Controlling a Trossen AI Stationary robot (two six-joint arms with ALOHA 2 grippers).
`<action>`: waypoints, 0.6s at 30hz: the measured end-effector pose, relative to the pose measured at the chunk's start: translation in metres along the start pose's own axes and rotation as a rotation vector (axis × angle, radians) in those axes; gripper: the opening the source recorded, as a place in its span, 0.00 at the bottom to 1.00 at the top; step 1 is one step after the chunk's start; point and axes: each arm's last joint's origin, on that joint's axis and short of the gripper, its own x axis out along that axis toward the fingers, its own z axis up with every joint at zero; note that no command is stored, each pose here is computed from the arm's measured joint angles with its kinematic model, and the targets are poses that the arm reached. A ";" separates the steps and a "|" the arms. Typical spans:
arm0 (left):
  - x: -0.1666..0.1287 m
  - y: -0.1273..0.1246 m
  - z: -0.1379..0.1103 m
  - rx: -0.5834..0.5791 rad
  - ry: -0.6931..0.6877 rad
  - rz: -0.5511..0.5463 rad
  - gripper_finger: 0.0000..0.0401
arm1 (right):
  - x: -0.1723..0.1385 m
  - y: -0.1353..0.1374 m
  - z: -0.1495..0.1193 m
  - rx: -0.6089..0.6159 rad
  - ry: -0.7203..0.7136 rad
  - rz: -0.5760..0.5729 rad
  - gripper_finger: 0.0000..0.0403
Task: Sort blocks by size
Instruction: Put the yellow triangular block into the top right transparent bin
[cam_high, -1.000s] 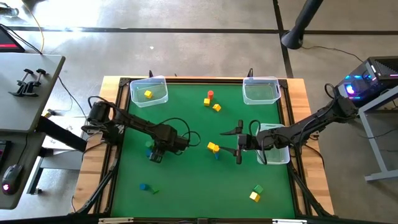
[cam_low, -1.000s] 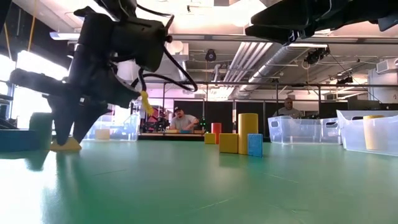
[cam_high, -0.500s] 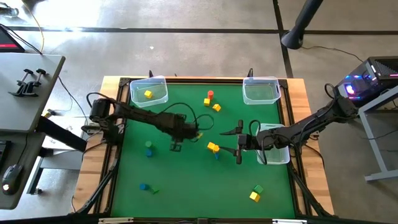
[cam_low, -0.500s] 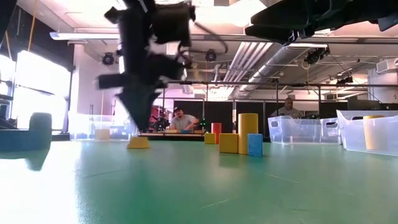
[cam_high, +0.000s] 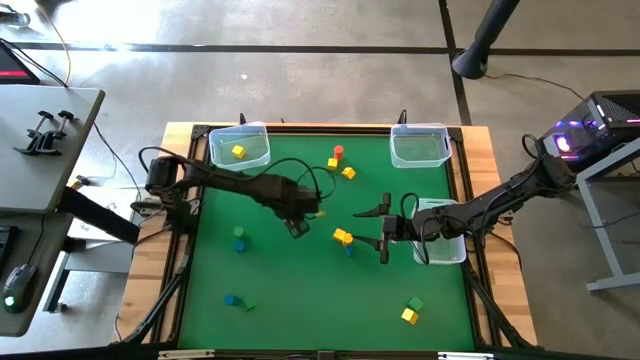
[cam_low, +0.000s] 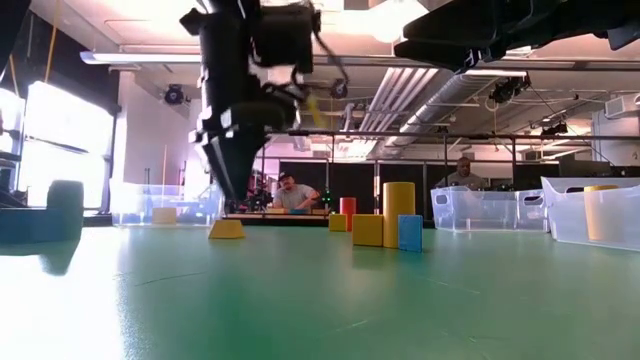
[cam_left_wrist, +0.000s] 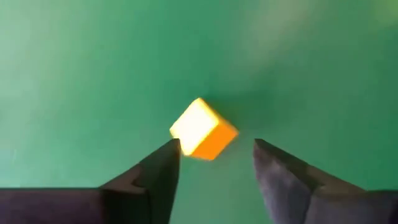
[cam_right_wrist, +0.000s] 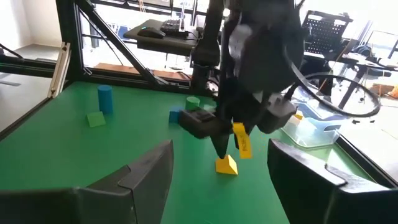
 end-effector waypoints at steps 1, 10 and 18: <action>0.003 0.001 -0.001 -0.036 0.000 0.002 0.53 | 0.000 0.000 0.000 0.000 0.001 0.000 0.62; 0.035 0.012 -0.013 -0.214 -0.012 0.004 0.68 | 0.000 0.000 0.000 -0.006 0.004 0.002 0.62; 0.042 0.012 -0.014 -0.245 -0.045 -0.020 0.65 | 0.000 0.000 -0.001 -0.008 0.005 0.002 0.62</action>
